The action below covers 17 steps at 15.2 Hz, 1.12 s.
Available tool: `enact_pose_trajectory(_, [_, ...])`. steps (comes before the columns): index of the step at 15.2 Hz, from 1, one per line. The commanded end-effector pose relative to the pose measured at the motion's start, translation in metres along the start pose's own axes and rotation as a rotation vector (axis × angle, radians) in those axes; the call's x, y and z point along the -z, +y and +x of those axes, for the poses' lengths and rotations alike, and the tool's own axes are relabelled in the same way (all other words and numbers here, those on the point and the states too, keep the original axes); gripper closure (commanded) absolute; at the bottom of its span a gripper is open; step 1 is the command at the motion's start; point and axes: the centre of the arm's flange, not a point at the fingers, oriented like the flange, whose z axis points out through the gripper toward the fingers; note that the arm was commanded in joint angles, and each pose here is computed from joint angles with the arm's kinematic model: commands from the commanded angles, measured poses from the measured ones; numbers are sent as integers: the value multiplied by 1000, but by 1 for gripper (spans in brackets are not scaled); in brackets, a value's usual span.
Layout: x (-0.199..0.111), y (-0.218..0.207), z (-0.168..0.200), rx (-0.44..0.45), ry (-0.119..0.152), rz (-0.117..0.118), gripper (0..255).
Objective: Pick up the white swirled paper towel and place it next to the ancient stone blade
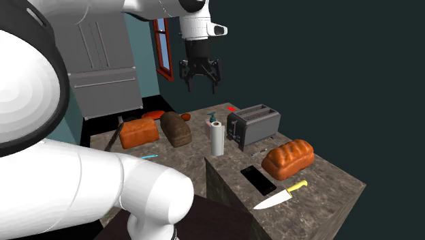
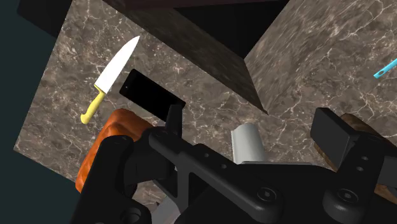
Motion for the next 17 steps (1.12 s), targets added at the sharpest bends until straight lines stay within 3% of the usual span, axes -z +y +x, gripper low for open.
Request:
enact_pose_trajectory(1, [0,0,0,0,0,0,0])
enact_pose_trajectory(17, [-142,-30,146,297,47,23,0])
